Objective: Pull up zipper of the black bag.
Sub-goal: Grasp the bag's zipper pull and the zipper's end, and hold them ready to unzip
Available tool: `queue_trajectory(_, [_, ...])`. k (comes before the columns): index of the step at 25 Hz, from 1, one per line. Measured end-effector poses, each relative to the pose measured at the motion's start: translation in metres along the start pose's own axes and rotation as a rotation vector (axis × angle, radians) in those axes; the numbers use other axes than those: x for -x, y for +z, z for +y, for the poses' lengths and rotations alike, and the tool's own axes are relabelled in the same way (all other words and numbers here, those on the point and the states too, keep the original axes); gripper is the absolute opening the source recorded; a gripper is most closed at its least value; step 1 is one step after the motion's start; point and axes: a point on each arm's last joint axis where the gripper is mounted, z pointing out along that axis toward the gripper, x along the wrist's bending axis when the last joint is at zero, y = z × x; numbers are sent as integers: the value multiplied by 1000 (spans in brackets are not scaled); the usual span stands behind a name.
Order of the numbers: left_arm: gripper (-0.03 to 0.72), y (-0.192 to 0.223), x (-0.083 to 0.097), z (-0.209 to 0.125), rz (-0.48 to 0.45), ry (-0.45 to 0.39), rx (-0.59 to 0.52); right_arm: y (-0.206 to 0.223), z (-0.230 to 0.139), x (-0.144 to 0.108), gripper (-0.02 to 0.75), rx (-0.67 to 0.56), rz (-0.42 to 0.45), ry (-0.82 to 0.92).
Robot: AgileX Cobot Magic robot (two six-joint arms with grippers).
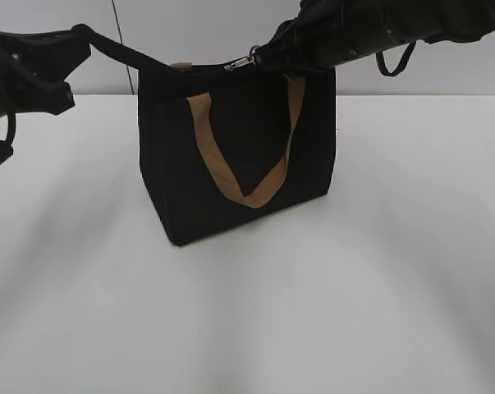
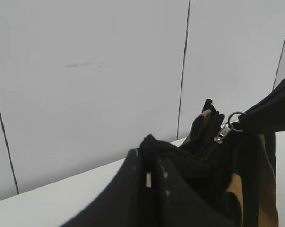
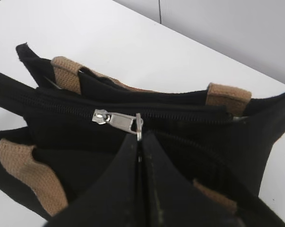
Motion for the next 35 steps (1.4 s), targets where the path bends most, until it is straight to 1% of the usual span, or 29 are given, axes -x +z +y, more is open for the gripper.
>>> queue_trajectory(5, [20,0,-1,-3,16,-4,-35,-1,0,5,-15,7,-23,9])
queue_trajectory(11, [20,0,-2,-4,20,-6,-44,-10,0,29,-15,19,-76,74])
queue_trajectory(17, [20,0,-2,-4,20,-6,-44,-28,7,46,-15,55,-122,101])
queue_trajectory(20, [20,0,-2,-4,19,-4,-45,-32,5,54,-15,52,-131,120])
queue_trajectory(35, [20,0,-1,-4,14,-1,-43,-32,4,56,-15,46,-126,133])
